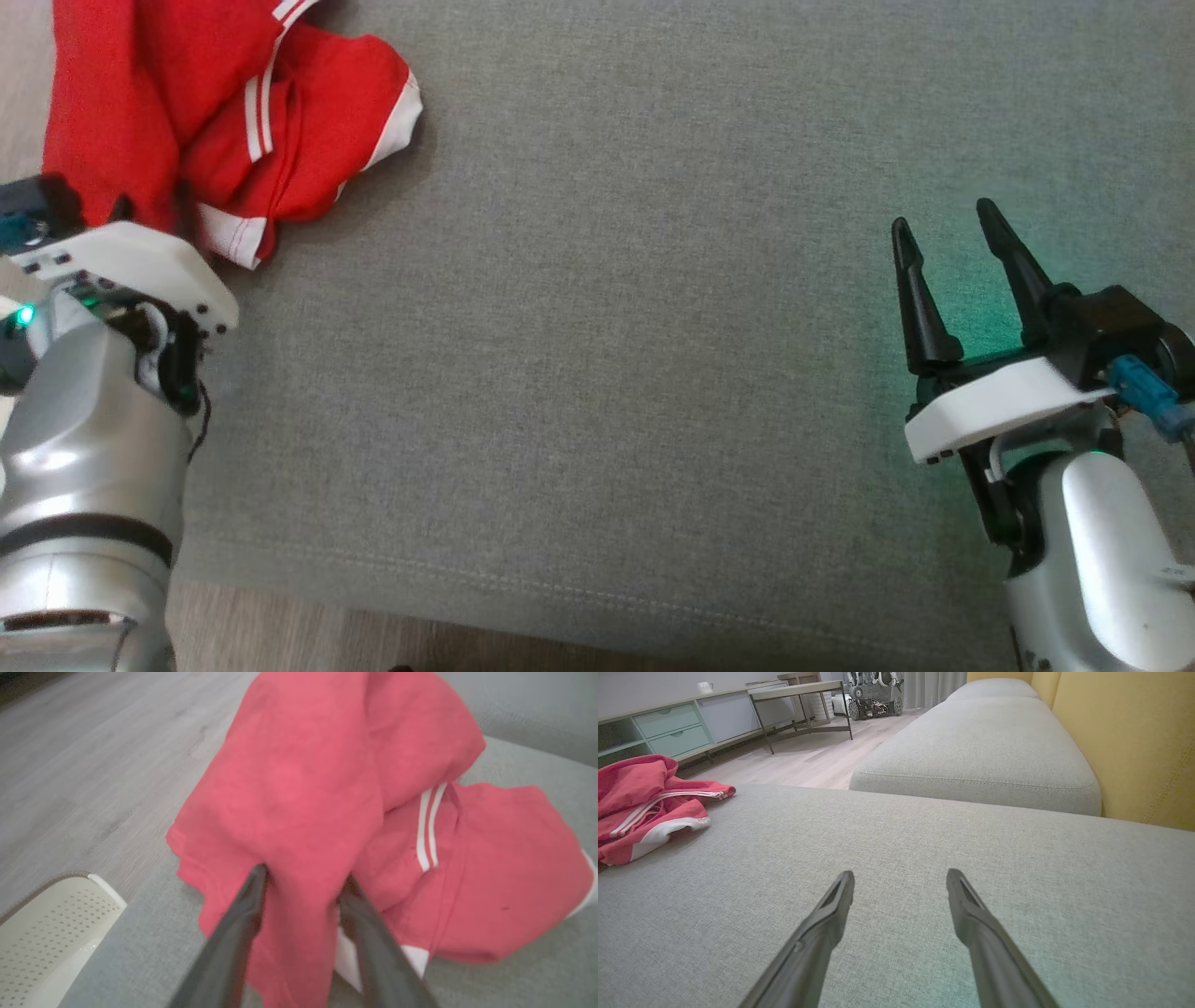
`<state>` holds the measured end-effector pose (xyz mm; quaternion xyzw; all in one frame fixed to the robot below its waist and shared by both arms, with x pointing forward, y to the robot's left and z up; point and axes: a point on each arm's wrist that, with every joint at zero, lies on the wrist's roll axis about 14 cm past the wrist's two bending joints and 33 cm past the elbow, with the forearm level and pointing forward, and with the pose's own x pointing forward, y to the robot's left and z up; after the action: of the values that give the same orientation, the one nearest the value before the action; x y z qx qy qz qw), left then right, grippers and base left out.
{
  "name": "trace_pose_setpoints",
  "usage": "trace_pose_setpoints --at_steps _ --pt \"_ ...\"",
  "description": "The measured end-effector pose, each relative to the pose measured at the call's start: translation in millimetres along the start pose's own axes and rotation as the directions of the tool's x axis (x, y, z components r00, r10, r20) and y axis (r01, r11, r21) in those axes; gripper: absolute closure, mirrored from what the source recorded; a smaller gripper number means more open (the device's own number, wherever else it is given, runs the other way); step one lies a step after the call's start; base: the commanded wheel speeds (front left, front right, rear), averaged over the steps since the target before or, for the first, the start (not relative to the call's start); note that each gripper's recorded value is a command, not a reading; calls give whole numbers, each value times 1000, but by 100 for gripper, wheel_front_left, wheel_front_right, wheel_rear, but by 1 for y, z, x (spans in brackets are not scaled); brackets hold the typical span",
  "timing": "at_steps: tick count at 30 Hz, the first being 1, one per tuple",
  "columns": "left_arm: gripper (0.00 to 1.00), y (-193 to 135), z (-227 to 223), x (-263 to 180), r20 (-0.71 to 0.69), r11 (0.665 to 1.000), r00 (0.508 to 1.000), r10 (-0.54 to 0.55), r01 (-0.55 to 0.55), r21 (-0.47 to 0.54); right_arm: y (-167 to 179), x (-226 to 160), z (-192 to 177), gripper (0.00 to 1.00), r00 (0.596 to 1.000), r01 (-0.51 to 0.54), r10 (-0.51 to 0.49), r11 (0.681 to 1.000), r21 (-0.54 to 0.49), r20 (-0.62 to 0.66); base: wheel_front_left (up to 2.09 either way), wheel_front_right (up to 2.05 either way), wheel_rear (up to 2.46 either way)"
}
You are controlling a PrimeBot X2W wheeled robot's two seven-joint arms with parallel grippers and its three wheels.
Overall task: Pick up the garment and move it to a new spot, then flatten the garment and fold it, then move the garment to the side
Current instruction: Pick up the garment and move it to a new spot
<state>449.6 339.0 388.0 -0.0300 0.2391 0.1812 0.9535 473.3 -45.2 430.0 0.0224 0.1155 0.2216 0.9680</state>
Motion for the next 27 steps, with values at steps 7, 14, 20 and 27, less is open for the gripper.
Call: trace_pose_setpoints --at_steps 7,14,20,27 --pt "100 14 39 -4 144 998 989 34 -27 -48 -1 -1 9 0 1000 6 -6 1000 -7 22 0 0 0" --pt "100 31 124 -36 411 999 911 31 -11 -50 2 -11 39 0 995 17 -15 999 -27 97 0 0 0" --pt "100 37 139 -72 513 1000 859 12 0 -23 2 -28 56 0 989 36 -31 999 -32 145 0 0 0" --pt "100 32 138 -128 614 998 788 -36 65 -24 3 -67 60 0 984 73 -69 997 -14 167 0 0 0"
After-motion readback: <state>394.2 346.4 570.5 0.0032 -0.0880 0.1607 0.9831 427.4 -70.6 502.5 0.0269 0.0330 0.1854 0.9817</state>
